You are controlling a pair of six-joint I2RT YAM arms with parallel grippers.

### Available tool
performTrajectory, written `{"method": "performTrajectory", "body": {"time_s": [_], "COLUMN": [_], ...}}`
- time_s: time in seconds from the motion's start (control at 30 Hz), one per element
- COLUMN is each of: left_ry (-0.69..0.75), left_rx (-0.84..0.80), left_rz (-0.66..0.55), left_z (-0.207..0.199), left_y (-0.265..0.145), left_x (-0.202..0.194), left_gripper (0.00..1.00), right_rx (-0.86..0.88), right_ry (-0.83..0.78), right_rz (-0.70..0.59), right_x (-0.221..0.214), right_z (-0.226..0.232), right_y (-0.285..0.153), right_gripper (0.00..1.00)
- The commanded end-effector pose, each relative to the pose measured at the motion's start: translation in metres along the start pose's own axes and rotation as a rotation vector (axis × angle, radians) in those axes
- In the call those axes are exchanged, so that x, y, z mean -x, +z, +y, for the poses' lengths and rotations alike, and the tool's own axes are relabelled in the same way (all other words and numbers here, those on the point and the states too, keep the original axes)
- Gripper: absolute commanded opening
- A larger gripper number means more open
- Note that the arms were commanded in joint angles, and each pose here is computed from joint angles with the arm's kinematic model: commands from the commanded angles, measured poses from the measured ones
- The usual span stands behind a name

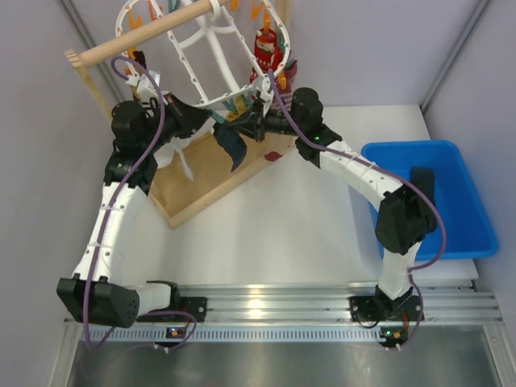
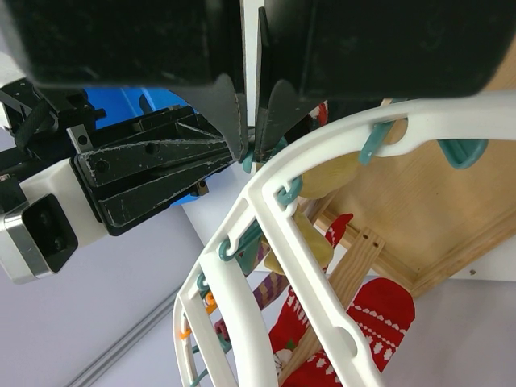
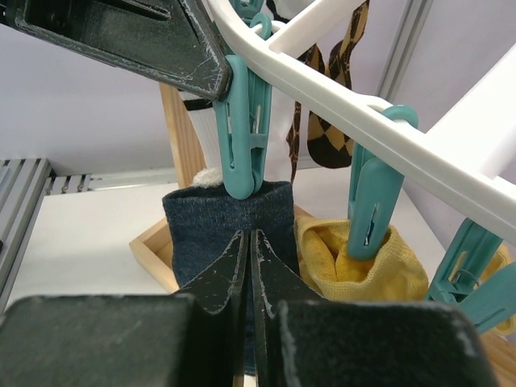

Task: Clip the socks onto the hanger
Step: Clamp the sock onto the hanger.

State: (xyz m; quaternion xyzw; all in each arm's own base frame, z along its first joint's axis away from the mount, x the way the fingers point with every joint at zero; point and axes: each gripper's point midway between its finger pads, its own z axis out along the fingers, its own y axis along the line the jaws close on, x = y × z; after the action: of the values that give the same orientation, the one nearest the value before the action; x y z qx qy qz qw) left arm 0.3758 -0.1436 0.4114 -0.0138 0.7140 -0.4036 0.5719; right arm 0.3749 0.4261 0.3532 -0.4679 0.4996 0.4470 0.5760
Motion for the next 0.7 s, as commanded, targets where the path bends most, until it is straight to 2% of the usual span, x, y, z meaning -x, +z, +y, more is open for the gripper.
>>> {"method": "performTrajectory", "body": {"time_s": [0.0,0.67], "left_ry": [-0.018,-0.018], "left_rx": [0.010,0.007], "left_rz": [0.009,0.018], "left_z": [0.003,0.003], "left_y": [-0.001,0.000], "left_x": [0.001,-0.001], "left_gripper": [0.00,0.00], "right_rx": [0.003,-0.009], "right_ry": [-0.063,-0.076], "right_rz": [-0.070,-0.101], "right_x": [0.032,0.047], "right_z": [-0.001,-0.007], "right_y": [0.004,0.006], "right_gripper": [0.00,0.00]}}
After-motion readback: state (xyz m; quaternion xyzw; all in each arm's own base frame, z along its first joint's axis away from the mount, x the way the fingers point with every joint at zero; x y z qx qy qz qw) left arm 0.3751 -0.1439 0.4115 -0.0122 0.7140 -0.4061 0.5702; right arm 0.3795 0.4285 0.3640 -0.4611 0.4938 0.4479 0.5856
